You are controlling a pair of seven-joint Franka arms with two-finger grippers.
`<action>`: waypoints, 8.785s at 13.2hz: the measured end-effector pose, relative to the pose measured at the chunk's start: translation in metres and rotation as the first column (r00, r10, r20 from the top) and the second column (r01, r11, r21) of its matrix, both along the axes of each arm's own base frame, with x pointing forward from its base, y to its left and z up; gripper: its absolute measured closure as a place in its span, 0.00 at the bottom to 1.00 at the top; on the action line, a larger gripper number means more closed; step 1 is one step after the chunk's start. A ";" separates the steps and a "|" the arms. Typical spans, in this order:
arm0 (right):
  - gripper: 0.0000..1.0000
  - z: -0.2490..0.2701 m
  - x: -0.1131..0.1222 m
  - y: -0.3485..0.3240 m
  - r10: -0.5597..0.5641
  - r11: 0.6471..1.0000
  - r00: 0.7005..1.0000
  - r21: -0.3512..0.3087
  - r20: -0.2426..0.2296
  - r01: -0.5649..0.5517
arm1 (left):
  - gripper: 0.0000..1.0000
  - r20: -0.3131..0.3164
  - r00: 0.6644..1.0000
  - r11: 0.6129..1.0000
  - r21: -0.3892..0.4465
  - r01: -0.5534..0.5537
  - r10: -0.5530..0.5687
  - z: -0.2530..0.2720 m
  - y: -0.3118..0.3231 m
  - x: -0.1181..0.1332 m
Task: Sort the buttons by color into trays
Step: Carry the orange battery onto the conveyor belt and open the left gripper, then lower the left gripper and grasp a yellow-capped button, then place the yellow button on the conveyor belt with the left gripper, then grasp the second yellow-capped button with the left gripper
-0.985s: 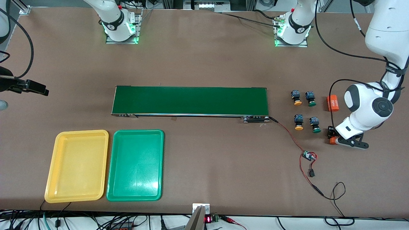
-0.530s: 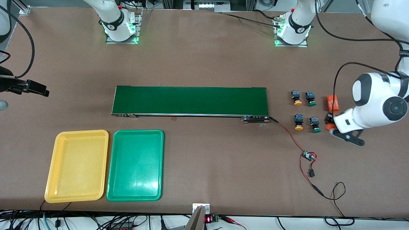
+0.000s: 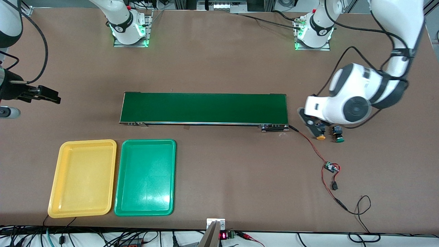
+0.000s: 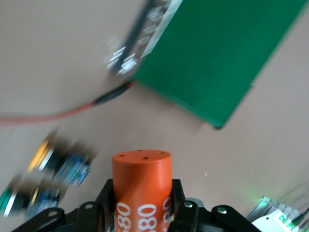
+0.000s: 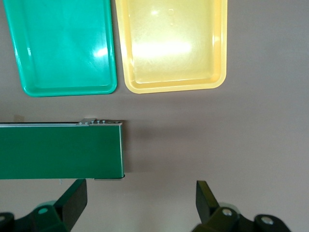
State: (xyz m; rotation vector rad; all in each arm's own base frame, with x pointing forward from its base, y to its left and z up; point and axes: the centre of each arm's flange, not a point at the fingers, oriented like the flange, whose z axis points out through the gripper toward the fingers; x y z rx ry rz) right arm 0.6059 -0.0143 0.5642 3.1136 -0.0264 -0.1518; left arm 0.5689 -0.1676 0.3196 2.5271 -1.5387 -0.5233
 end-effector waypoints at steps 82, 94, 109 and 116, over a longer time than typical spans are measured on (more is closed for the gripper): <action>0.00 -0.004 -0.006 -0.030 -0.039 0.999 0.999 0.002 0.006 0.039 | 0.34 0.258 0.517 0.518 0.071 -0.853 0.816 -0.069 -0.157 -0.094; 0.00 -0.008 0.002 -0.030 -0.045 0.999 0.998 0.016 0.039 0.044 | 0.02 0.298 0.488 0.429 0.245 -0.870 0.820 -0.010 0.039 0.001; 0.00 -0.016 0.004 -0.059 -0.092 0.996 0.995 0.014 0.035 0.092 | 0.16 0.268 0.469 0.398 0.279 -0.874 0.842 -0.149 0.100 -0.108; 0.00 -0.070 0.035 -0.021 -0.027 1.000 0.999 -0.005 0.020 0.027 | 0.36 0.283 0.466 0.394 0.277 -0.877 0.838 -0.146 0.102 -0.109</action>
